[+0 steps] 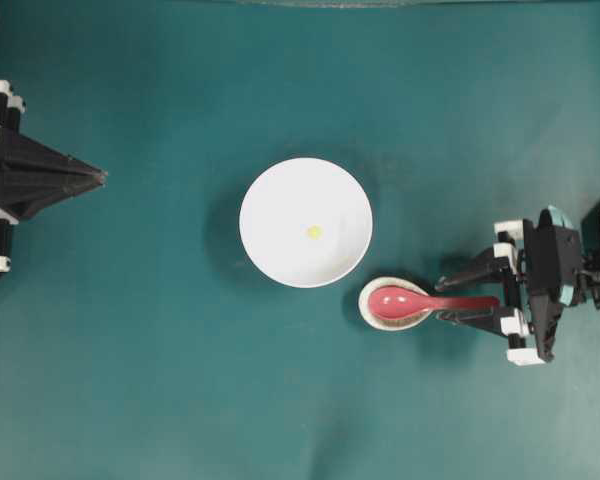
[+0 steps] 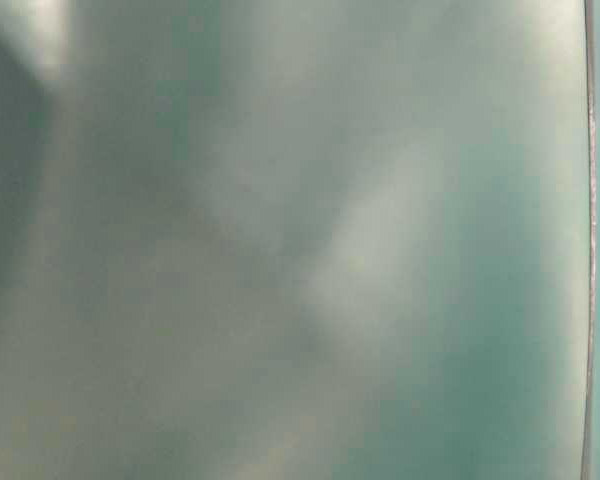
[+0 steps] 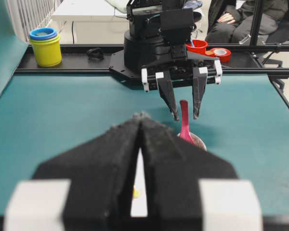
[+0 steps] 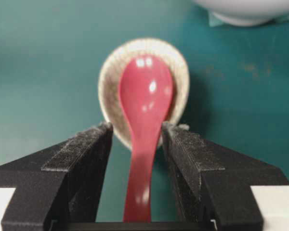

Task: Scoop the yellow hexagonal prism block from the bowl with a spoon using the right arm.
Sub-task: 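Move the right gripper open toward the pink spoon handle, then close the right gripper on the pink spoon handle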

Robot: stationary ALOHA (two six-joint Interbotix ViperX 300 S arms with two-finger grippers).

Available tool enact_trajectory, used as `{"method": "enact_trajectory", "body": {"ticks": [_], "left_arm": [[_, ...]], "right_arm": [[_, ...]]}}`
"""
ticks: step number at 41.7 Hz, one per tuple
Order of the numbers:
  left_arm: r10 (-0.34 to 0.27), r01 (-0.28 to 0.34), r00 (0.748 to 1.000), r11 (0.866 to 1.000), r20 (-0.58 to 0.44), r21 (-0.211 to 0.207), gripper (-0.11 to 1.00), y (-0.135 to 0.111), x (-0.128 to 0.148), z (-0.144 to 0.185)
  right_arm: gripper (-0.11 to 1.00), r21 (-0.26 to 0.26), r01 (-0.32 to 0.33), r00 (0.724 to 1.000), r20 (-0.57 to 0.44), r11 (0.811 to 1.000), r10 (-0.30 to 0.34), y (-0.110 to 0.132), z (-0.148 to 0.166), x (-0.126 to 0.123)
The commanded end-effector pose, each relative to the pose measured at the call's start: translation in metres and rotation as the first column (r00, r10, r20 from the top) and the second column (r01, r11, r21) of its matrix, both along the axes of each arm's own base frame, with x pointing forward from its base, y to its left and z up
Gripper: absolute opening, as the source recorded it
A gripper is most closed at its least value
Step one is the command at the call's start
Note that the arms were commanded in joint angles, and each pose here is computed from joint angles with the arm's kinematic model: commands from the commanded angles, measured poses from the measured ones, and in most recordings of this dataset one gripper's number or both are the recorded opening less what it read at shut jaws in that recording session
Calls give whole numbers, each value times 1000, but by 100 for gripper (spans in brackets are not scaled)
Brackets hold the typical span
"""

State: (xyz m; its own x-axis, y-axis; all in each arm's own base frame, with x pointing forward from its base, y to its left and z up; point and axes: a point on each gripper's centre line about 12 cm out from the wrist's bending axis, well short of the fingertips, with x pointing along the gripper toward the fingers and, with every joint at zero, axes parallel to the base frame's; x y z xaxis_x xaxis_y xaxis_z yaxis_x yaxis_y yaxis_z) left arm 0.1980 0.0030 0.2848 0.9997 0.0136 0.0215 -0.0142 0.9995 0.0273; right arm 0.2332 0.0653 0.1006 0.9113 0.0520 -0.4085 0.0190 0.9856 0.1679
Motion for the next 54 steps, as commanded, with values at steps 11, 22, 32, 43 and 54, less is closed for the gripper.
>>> {"method": "enact_trajectory", "body": {"ticks": [11, 22, 32, 43, 54], "left_arm": [[1, -1, 1000, 1000, 9, 3, 0, 0, 3, 6], [1, -1, 1000, 1000, 3, 3, 0, 0, 3, 5], [1, -1, 1000, 1000, 3, 3, 0, 0, 3, 5], [1, -1, 1000, 1000, 3, 3, 0, 0, 3, 5], [1, -1, 1000, 1000, 5, 3, 0, 0, 3, 6]], "right_arm": [[52, 5, 24, 999, -29, 1000, -24, 0, -9, -1], [52, 7, 21, 999, -43, 1000, -21, 1, -12, -3], [52, 5, 19, 999, -46, 1000, -19, 1, -13, -4], [52, -3, 16, 999, -39, 1000, -16, 1, -12, -4], [52, -11, 13, 1000, -28, 1000, -13, 1, -11, -3]]}}
